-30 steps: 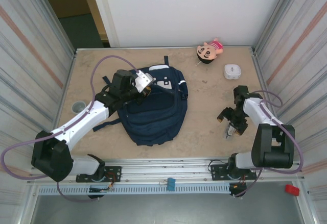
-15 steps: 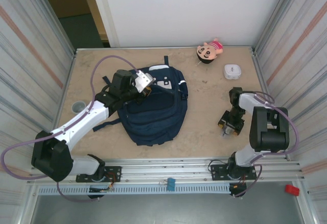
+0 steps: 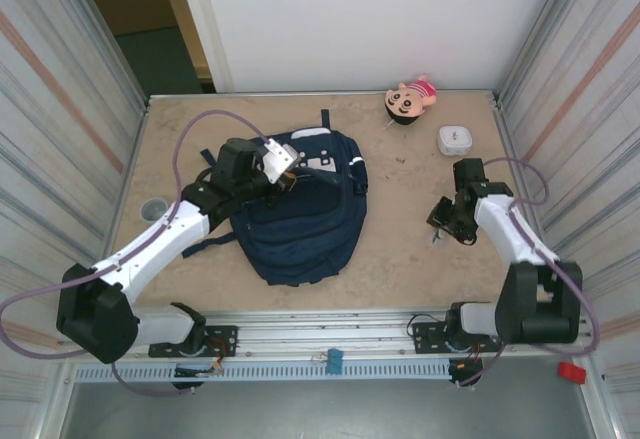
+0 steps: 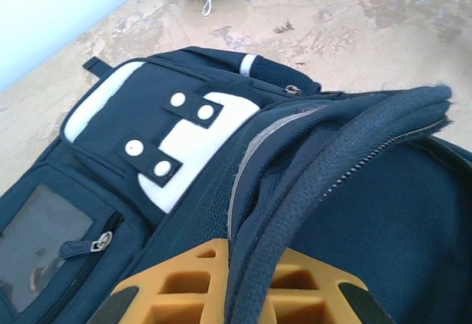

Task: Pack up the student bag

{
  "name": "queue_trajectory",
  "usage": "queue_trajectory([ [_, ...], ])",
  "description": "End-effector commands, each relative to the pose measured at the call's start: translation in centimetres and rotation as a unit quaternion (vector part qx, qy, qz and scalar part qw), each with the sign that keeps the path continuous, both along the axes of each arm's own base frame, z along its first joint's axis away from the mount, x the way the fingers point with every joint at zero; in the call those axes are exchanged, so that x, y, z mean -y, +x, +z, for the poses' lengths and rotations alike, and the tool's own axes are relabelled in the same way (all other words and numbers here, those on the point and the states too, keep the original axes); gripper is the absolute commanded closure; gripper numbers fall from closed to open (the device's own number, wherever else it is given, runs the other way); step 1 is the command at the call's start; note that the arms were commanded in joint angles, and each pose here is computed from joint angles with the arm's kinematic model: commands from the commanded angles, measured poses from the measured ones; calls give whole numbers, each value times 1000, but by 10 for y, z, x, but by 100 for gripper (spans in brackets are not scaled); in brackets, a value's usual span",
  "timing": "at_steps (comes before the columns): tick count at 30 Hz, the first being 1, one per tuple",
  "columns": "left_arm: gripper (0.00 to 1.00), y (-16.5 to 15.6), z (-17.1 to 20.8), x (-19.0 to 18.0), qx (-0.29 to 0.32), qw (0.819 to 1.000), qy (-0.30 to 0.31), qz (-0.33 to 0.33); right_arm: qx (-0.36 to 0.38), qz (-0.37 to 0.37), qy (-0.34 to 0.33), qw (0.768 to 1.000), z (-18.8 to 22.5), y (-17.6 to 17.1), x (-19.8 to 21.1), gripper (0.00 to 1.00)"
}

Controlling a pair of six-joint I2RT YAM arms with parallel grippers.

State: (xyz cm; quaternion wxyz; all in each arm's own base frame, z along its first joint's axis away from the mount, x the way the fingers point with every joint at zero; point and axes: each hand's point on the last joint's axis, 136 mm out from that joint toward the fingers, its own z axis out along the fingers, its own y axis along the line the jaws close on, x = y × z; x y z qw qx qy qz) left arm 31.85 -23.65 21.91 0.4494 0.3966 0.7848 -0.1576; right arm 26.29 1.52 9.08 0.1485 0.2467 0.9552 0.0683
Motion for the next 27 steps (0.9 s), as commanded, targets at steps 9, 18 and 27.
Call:
queue_trajectory([
  [9, 100, -43, 59, 51, 8, 995, -87, -48, 259, 81, 94, 958, 104, 34, -63, 61],
  [18, 100, -37, 64, 50, -11, 994, -108, -24, 397, 310, 89, 859, 182, 18, -154, 61],
  [27, 100, -27, 68, 40, -40, 987, -155, -29, 466, 570, 1, 676, 185, -32, -236, 58],
])
